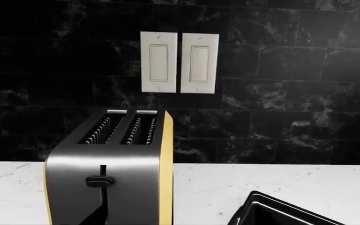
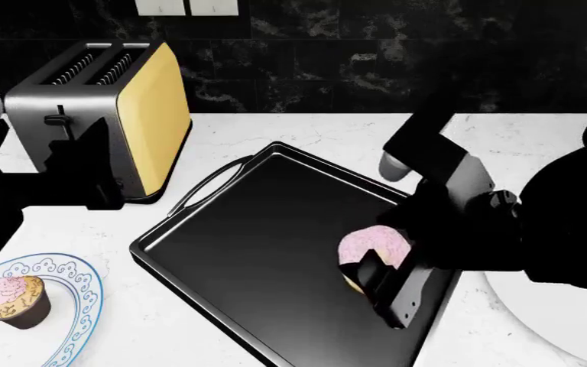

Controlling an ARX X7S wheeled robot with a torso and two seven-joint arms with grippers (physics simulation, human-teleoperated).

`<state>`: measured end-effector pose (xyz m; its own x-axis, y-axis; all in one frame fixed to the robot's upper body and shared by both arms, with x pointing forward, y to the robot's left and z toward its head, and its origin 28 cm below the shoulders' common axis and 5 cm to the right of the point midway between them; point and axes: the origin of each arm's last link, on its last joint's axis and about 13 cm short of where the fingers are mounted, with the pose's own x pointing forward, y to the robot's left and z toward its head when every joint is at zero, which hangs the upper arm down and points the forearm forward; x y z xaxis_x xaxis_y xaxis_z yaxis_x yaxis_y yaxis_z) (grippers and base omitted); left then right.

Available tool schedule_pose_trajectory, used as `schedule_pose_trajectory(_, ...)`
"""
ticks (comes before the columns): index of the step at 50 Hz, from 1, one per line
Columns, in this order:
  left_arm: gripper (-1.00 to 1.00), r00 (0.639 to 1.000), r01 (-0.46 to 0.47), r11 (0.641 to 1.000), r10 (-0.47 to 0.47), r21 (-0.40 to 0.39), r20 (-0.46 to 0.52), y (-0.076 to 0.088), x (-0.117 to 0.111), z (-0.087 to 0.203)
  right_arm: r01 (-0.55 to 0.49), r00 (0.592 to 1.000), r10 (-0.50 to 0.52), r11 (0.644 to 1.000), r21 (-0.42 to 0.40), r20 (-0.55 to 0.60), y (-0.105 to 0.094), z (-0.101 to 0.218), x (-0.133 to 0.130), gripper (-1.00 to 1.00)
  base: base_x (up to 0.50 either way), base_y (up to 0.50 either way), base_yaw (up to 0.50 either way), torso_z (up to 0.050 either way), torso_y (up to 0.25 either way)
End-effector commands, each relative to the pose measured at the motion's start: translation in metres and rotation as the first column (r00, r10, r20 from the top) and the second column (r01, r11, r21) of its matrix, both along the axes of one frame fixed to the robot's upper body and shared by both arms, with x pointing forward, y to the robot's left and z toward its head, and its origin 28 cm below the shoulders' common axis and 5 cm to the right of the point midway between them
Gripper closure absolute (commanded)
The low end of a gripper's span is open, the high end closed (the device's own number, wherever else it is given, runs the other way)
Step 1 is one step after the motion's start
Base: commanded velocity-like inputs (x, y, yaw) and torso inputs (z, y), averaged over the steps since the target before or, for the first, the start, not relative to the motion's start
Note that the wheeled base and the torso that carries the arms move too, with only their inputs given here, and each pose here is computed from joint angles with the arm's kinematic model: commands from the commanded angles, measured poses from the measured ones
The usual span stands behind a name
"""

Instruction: Move the dessert items from the plate to the tray.

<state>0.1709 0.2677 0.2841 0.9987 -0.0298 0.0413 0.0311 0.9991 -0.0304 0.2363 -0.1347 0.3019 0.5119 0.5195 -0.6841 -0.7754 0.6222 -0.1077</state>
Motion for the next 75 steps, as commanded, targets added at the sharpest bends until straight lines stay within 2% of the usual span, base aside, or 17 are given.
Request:
schedule_pose_trajectory(1,-1.0,1.0,0.001,1.0,-0.001,-0.002,-0.004,0.0,0.002,-0.001,-0.013,1.0,0.012,1.0,-0.02,-0.019,-0.001,-0.008,-0.003,1.0,0.0,0.0,0.0,0.0,0.0)
schedule_pose_trajectory(23,-1.0,1.0,-0.007,1.0,0.007,-0.006,-0.01,0.001,0.002,-0.005,-0.015,0.998,0.012,0.999,-0.047,-0.068,-0.001,-0.027,-0.002,1.0,0.0,0.0,0.0,0.0,0.0)
schedule_pose_trajectory(24,-1.0,1.0,-0.008,1.0,0.008,-0.006,-0.012,0.001,0.002,-0.005,-0.012,0.998,0.008,0.999,-0.048,-0.066,-0.001,-0.027,-0.001,-1.0,0.0,0.0,0.0,0.0,0.0)
schedule_pose_trajectory(34,-1.0,1.0,-0.013,1.0,0.013,-0.007,-0.008,0.002,0.001,-0.004,0.002,0.999,-0.005,0.999,-0.051,-0.043,-0.002,-0.016,0.0,-1.0,0.0,0.0,0.0,0.0,0.0)
schedule_pose_trajectory(46,-1.0,1.0,-0.012,1.0,0.012,-0.008,-0.009,0.002,-0.001,-0.005,0.023,0.996,-0.021,0.999,-0.025,0.088,-0.005,0.028,-0.01,-1.0,0.0,0.0,0.0,0.0,0.0)
schedule_pose_trajectory(52,-1.0,1.0,-0.014,1.0,0.014,0.011,-0.025,0.003,-0.005,-0.001,0.082,0.979,-0.084,0.996,0.016,0.186,-0.013,0.045,-0.017,-1.0,0.0,0.0,0.0,0.0,0.0)
schedule_pose_trajectory(59,-1.0,0.997,-0.037,0.996,0.043,0.086,-0.066,0.01,-0.023,0.023,0.153,0.946,-0.168,0.986,0.072,0.277,-0.026,0.06,-0.026,-1.0,0.0,0.0,0.0,0.0,0.0)
schedule_pose_trajectory(66,-1.0,0.981,0.014,0.997,0.001,0.076,-0.194,0.017,-0.039,0.043,0.192,0.93,-0.221,0.973,0.126,0.294,-0.035,0.059,-0.028,-1.0,0.0,0.0,0.0,0.0,0.0)
schedule_pose_trajectory(71,-1.0,0.951,0.052,0.995,-0.025,0.081,-0.307,0.02,-0.046,0.061,0.205,0.924,-0.239,0.969,0.141,0.298,-0.038,0.058,-0.03,-1.0,0.0,0.0,0.0,0.0,0.0)
schedule_pose_trajectory(75,-1.0,0.93,0.049,0.993,-0.006,0.107,-0.368,0.026,-0.05,0.076,0.207,0.925,-0.244,0.967,0.151,0.293,-0.039,0.055,-0.03,-1.0,0.0,0.0,0.0,0.0,0.0)
